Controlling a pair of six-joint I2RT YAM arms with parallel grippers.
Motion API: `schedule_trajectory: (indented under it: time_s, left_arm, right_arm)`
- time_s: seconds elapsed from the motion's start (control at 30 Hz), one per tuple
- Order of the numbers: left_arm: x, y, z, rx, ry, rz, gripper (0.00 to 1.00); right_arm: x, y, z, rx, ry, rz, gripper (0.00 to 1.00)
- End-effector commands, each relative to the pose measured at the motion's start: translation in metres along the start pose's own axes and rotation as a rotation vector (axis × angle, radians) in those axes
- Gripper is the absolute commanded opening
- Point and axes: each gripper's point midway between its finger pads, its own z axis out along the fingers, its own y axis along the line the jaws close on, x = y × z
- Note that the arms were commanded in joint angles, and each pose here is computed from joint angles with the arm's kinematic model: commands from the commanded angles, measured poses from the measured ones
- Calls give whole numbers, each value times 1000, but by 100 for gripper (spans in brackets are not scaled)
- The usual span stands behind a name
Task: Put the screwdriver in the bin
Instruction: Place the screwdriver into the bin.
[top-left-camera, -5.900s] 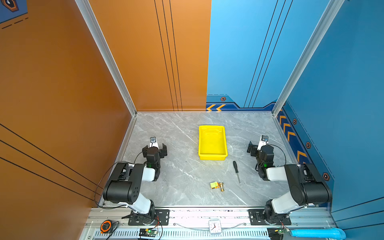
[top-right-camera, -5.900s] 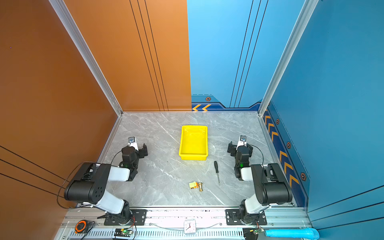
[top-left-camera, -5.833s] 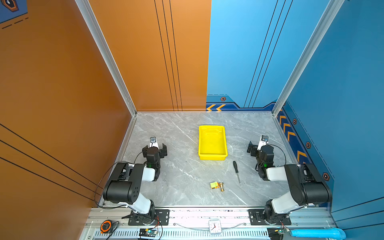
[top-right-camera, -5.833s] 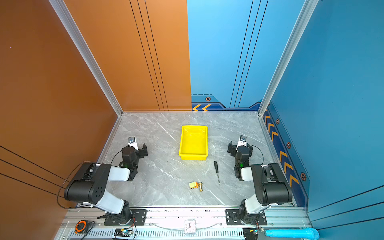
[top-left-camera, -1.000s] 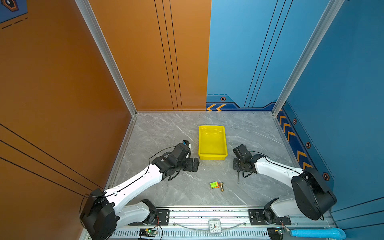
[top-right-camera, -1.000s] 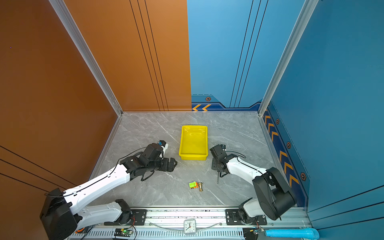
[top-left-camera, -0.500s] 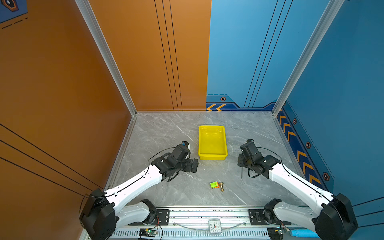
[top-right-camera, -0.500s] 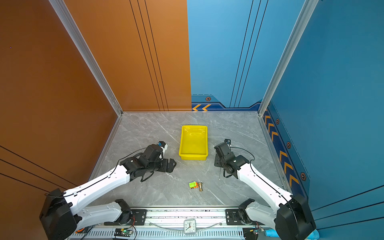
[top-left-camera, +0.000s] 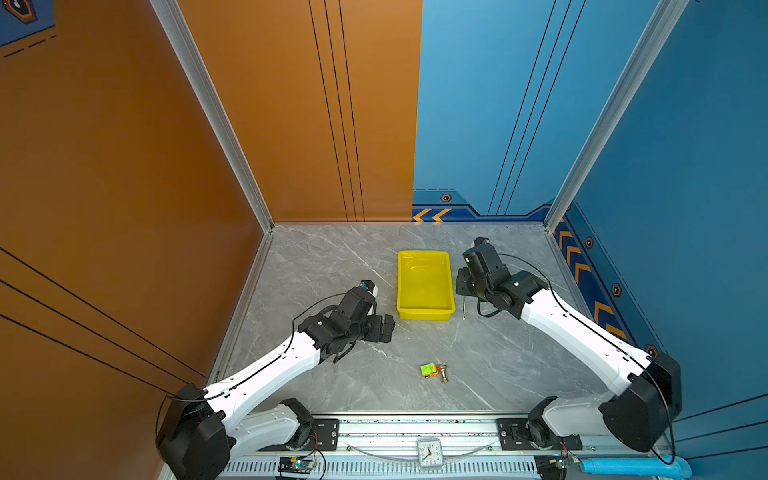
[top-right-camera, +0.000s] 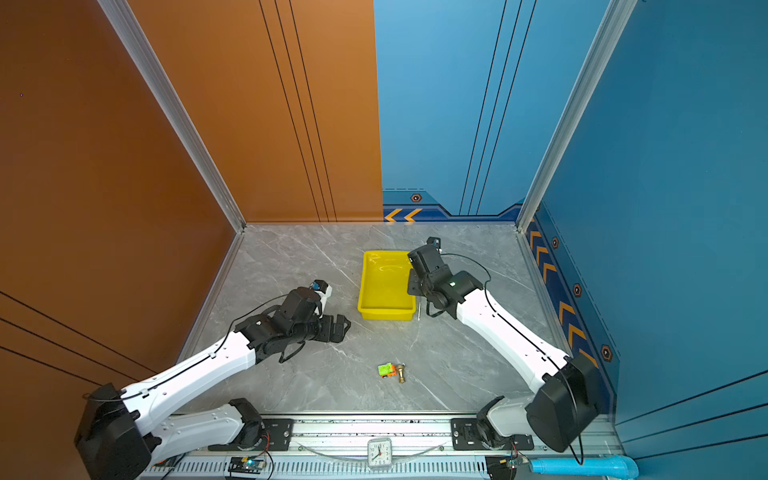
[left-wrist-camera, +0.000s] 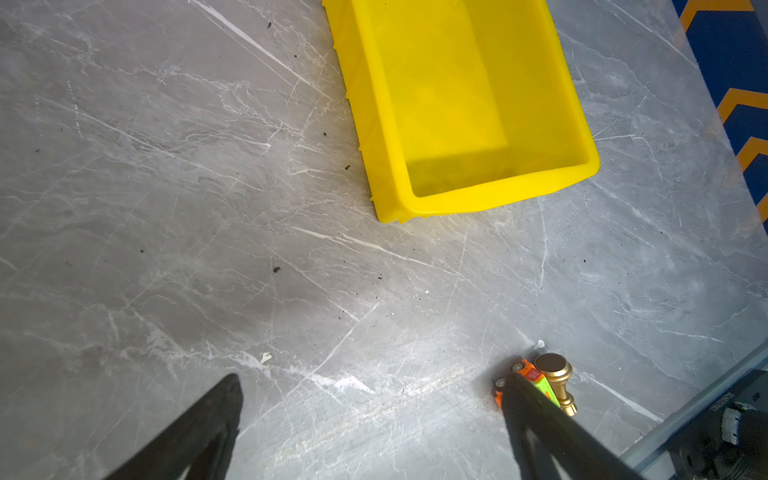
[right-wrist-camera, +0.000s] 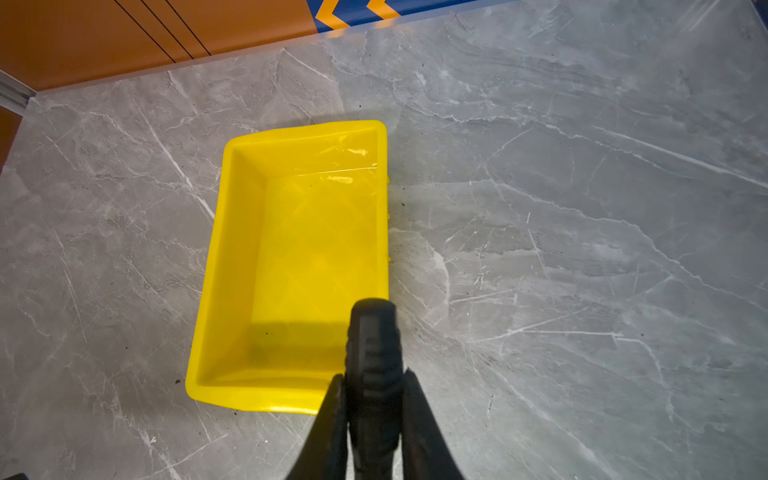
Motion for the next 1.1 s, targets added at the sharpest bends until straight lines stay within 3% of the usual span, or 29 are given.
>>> schedule_trajectory:
  time_s: [0.0,0.2,0.5,1.07]
  left_arm:
    - [1,10,-1,-30,-12,11,98]
    - [-4,13,-3,-40,-28,1,98]
    - [-8,21,-2,-54,-23,-20,98]
    - [-13,34,0,-75,-30,-53,98]
  right_arm:
    - [-12,22,15,-26,17,-39,0]
    - [-27,56,55,-52,49,-56,0]
    - [-19,83,115,-51,119,-74,0]
    - [24,78,187,12,235,-109,0]
